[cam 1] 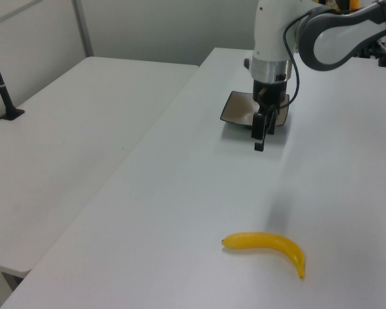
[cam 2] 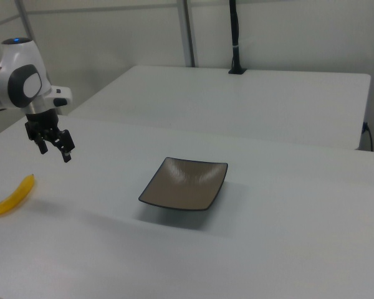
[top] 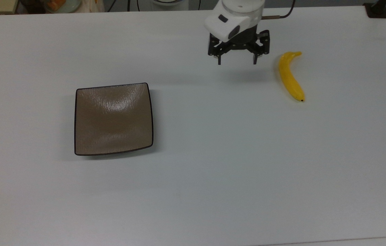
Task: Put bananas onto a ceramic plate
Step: 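Move the open gripper over to the yellow banana and lower it, then close the gripper on the banana's middle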
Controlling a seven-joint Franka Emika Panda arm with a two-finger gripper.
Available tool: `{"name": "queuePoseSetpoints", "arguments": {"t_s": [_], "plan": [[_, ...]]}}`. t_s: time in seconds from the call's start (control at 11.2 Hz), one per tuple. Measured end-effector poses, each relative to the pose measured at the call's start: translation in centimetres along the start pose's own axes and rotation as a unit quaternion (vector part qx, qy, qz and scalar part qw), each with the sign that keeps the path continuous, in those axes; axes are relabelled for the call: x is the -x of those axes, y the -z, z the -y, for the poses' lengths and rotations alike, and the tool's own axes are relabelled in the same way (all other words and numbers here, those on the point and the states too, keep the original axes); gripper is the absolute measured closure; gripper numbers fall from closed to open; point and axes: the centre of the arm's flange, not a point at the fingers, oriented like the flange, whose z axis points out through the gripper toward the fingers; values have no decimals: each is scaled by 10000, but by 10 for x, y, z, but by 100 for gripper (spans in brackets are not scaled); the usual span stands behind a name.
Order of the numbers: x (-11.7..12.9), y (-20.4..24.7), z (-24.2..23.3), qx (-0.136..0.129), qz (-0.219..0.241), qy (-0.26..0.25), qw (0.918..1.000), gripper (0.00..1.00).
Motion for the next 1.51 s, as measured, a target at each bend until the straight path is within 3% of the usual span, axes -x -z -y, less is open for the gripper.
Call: {"name": "queuePoseSetpoints", "arguments": {"t_s": [0.71,1.51], "plan": [[32,-71,103,-216,264,56,9994,0],[53,-156,143,-264,668,329,9969,0]]}}
